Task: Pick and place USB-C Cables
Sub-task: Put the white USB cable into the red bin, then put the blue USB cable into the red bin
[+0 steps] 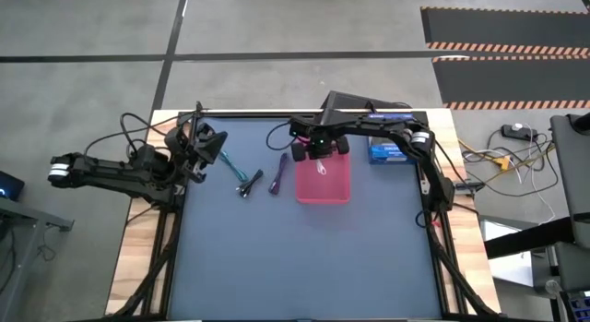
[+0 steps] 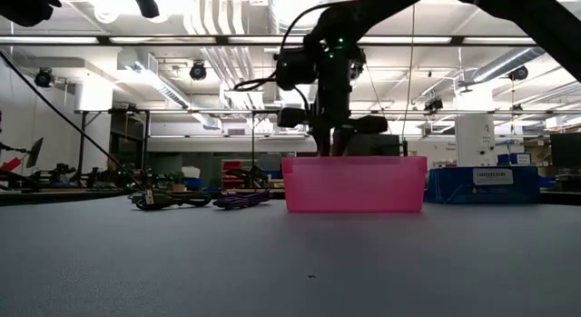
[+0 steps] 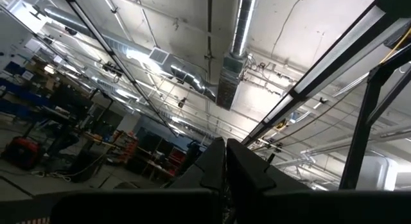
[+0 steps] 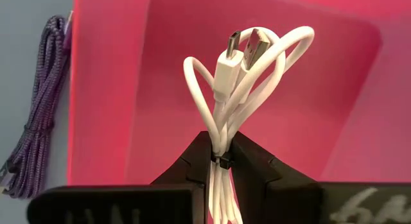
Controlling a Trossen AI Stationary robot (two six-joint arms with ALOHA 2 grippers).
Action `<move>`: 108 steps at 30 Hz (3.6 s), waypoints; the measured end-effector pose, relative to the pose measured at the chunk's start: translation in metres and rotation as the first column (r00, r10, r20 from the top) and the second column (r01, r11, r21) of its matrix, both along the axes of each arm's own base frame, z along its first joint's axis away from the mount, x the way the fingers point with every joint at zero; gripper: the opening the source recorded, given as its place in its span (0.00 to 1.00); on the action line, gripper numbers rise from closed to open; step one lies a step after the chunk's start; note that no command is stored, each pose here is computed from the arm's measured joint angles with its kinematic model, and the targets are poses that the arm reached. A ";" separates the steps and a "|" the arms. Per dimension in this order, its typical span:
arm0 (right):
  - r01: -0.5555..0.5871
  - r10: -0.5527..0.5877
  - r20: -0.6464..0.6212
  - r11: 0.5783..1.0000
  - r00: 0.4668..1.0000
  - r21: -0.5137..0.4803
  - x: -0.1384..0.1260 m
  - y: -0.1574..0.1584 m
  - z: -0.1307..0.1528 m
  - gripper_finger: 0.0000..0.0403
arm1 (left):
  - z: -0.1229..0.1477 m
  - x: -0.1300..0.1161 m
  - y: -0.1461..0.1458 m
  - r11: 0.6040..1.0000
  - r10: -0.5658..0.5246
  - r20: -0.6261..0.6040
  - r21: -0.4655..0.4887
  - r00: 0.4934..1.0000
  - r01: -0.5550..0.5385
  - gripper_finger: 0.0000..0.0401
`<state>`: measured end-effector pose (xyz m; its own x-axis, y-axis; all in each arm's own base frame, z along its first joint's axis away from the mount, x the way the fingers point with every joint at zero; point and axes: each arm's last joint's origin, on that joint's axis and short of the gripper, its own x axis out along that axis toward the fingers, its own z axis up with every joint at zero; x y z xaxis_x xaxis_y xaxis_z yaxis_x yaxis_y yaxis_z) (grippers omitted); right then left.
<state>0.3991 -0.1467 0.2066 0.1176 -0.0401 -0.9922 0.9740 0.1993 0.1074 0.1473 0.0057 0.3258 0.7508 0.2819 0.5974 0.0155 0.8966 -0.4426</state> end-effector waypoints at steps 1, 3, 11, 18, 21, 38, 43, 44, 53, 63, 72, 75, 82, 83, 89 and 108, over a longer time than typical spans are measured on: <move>-0.001 0.001 0.001 1.000 1.000 -0.003 0.000 0.000 0.000 0.08 | 0.000 0.000 0.000 1.000 0.000 0.000 0.000 1.000 0.000 0.00; -0.002 0.002 0.000 1.000 1.000 -0.006 0.000 0.000 0.000 0.08 | 0.000 0.001 0.000 1.000 0.000 -0.003 0.000 1.000 0.000 0.00; -0.011 0.010 -0.018 0.999 1.000 -0.038 -0.001 -0.001 -0.004 0.08 | -0.001 0.002 0.000 1.000 0.003 -0.010 -0.002 1.000 -0.003 0.00; -0.018 0.018 -0.022 0.999 1.000 -0.036 -0.001 0.002 -0.010 0.08 | -0.001 0.002 0.000 1.000 0.003 -0.009 -0.002 1.000 -0.003 0.00; -0.019 0.018 -0.026 0.999 0.999 -0.035 -0.002 0.002 -0.012 0.08 | -0.001 0.002 0.000 1.000 0.003 -0.010 -0.002 1.000 -0.003 0.00; -0.054 0.053 -0.024 0.998 0.998 -0.039 -0.001 0.003 -0.016 0.08 | -0.002 0.003 0.000 1.000 0.002 -0.013 -0.004 1.000 -0.002 0.00; -0.055 0.054 -0.021 0.998 0.998 -0.040 -0.001 0.003 -0.017 0.08 | -0.002 0.004 0.000 1.000 0.000 -0.013 -0.005 1.000 -0.001 0.00; -0.055 0.054 -0.021 0.998 0.998 -0.040 -0.001 0.003 -0.017 0.08 | -0.002 0.003 0.000 1.000 0.000 -0.013 -0.006 1.000 0.000 0.00; -0.039 0.038 -0.009 0.998 0.999 -0.041 0.000 0.002 -0.017 0.22 | -0.002 0.003 0.000 1.000 0.000 -0.013 -0.005 1.000 -0.001 0.00; -0.040 0.041 0.024 0.999 0.999 -0.008 -0.002 0.004 -0.008 0.35 | -0.002 0.003 0.000 1.000 -0.002 -0.010 -0.008 1.000 0.002 0.00; -0.087 0.102 0.177 0.992 0.979 -0.093 -0.011 0.040 0.057 0.33 | -0.012 0.010 0.001 0.993 -0.043 -0.100 -0.116 0.994 0.031 0.00; -0.132 0.166 0.205 0.976 0.964 -0.171 -0.016 0.060 0.079 0.31 | -0.028 0.017 0.002 0.970 -0.078 -0.233 -0.243 0.969 0.019 0.00; -0.232 0.319 0.254 0.918 0.913 -0.322 -0.037 0.095 0.125 0.26 | -0.076 0.028 0.001 0.869 -0.222 -0.561 -0.485 0.797 -0.100 0.00; -0.240 0.337 0.255 0.907 0.906 -0.346 -0.041 0.097 0.131 0.26 | -0.080 0.028 0.001 0.851 -0.247 -0.584 -0.512 0.774 -0.114 0.00; -0.314 0.477 0.232 0.804 0.847 -0.506 -0.072 0.095 0.170 0.21 | -0.101 0.038 -0.002 0.812 -0.349 -0.686 -0.561 0.638 -0.159 0.00; -0.465 0.783 0.090 0.452 0.615 -0.761 -0.175 0.088 0.244 0.11 | -0.097 0.132 -0.010 0.458 -0.626 -0.665 -0.736 0.407 -0.498 0.00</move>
